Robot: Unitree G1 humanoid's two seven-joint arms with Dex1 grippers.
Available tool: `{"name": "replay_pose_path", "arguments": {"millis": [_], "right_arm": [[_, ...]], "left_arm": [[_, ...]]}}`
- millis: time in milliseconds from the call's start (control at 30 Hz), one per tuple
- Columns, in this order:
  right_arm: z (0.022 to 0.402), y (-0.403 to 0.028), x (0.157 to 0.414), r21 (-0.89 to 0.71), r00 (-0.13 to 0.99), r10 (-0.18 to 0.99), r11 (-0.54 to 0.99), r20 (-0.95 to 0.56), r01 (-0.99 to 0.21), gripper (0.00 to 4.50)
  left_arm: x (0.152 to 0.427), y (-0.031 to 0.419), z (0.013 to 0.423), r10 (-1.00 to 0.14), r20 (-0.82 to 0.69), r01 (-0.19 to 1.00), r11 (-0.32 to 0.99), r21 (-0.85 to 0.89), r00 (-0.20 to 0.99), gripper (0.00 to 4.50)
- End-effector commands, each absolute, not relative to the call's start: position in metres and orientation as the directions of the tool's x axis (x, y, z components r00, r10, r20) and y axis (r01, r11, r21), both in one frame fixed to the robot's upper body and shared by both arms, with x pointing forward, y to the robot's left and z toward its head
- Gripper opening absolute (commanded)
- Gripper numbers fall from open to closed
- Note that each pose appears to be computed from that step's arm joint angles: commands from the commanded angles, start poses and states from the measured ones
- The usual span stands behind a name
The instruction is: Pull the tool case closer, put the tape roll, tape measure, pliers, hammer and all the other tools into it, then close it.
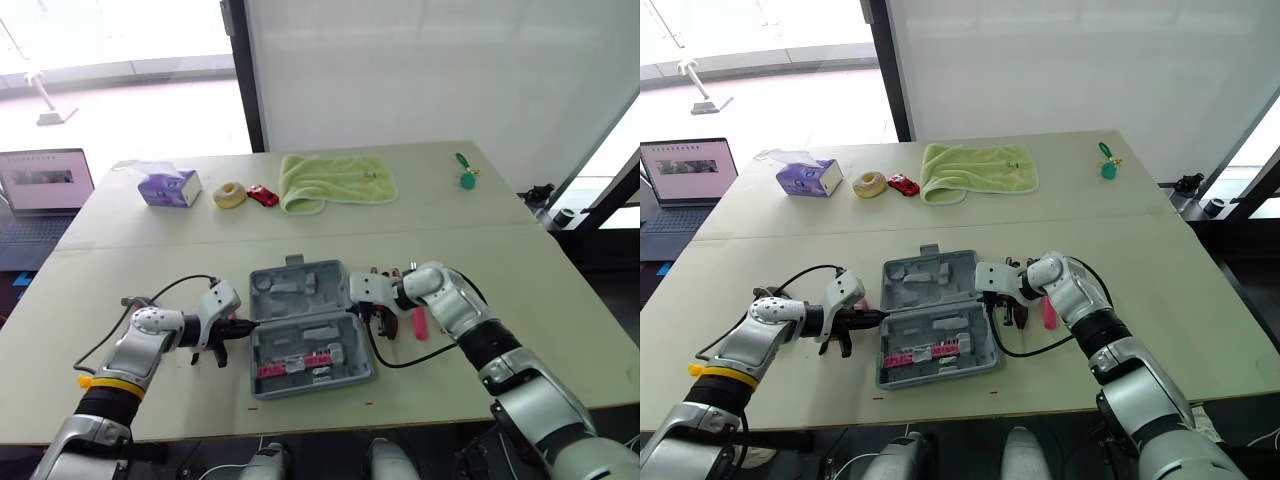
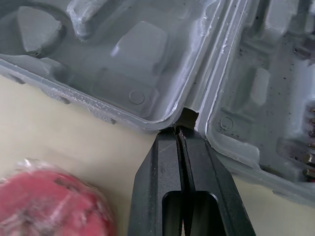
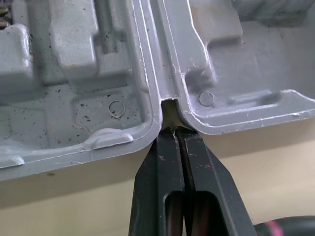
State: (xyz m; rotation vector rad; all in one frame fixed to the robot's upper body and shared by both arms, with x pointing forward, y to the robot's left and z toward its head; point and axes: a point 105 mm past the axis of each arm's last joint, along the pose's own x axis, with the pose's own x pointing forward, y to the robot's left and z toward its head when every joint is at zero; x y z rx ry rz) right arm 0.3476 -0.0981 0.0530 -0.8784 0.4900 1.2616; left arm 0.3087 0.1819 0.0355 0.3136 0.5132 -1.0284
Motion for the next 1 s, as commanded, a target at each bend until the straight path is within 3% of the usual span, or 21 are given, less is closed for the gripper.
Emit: {"name": "replay_pose_path", "arguments": {"millis": [33, 667, 1000], "right_arm": [[0.048, -0.087, 0.328, -0.237, 0.202, 0.631, 0.030, -0.749, -0.971, 0.08], [0.047, -0.106, 0.287, -0.132, 0.229, 0.606, 0.201, -0.762, -0.971, 0.08], [0.034, -0.102, 0.265, -0.054, 0.187, 0.613, 0.230, -0.768, -0.972, 0.08]], "left_arm": [[0.298, 0.182, 0.043, -0.767, -0.508, 0.899, 0.437, 0.033, 0.391, 0.06], [0.277, 0.147, 0.038, -0.807, -0.476, 0.925, 0.379, 0.037, 0.350, 0.06], [0.259, 0.171, 0.030, -0.736, -0.530, 0.870, 0.493, 0.006, 0.420, 0.06]]}}
